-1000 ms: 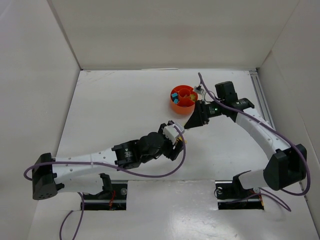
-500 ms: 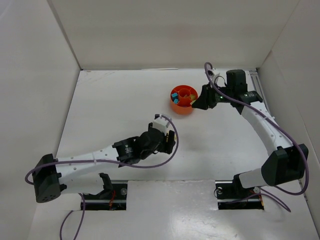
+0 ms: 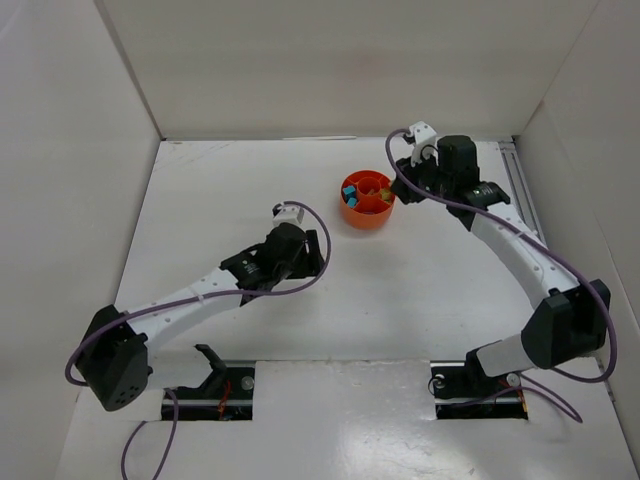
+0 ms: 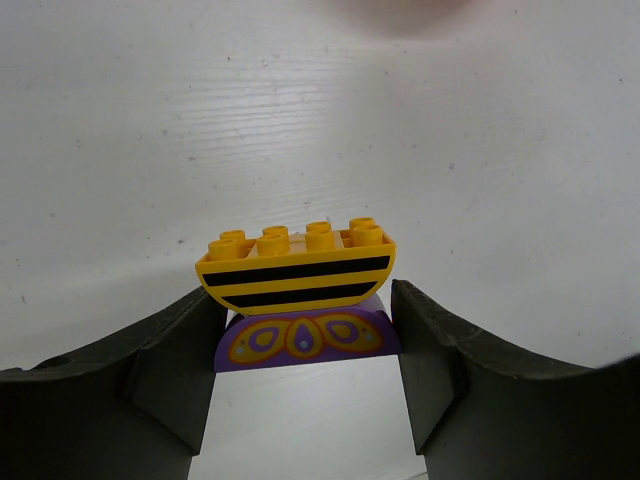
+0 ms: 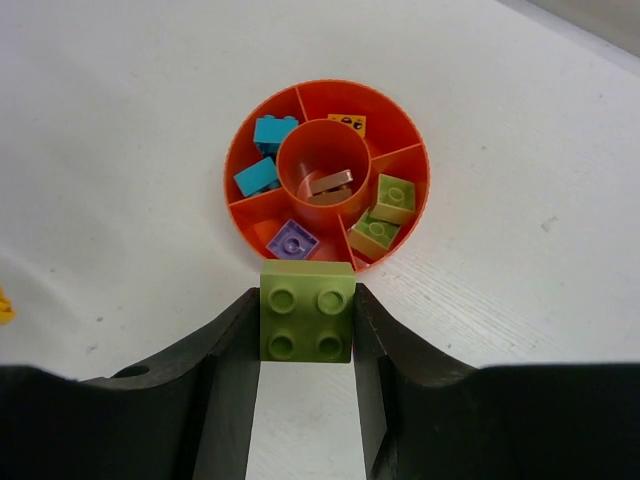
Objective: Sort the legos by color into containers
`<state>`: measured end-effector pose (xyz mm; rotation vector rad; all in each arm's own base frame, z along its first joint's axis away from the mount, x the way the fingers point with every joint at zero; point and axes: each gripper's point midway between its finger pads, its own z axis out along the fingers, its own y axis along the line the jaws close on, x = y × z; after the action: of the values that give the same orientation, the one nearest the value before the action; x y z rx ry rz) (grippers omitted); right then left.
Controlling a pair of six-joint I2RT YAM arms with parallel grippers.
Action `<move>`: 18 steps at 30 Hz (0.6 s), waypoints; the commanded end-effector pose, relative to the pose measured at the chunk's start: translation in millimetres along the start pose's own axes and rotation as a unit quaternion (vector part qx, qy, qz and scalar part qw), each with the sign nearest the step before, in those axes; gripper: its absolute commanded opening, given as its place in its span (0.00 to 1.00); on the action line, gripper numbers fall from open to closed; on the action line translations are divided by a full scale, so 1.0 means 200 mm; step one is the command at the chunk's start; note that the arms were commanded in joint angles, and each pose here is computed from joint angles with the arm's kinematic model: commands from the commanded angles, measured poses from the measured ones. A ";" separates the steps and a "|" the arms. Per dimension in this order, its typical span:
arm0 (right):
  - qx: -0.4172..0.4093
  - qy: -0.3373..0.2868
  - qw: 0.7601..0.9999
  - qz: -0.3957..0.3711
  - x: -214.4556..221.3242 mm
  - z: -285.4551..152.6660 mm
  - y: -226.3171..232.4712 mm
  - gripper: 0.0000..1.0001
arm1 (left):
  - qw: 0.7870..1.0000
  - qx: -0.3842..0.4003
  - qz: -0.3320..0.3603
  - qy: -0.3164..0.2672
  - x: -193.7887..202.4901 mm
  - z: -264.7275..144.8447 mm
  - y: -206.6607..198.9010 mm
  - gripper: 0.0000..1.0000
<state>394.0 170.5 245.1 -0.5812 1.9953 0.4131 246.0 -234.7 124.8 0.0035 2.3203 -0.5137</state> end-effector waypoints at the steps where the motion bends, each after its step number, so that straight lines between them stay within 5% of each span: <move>1: 0.051 -0.045 0.997 -0.029 -0.16 0.03 -0.09 0.37 | 1.000 0.010 -0.023 -0.015 -0.10 -0.02 -0.04 0.13; 11: 0.090 -0.021 0.995 -0.035 -0.17 0.23 -0.16 0.37 | 0.999 -0.007 -0.031 -0.026 -0.20 -0.04 0.01 0.14; 18: 0.161 0.052 0.984 -0.061 -0.12 0.36 -0.21 0.36 | 0.998 -0.016 -0.054 -0.019 -0.26 -0.01 0.09 0.14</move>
<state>469.8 181.5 211.7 -0.5485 2.0803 0.1108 274.2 -209.6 139.3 -0.1353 2.3279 -0.4927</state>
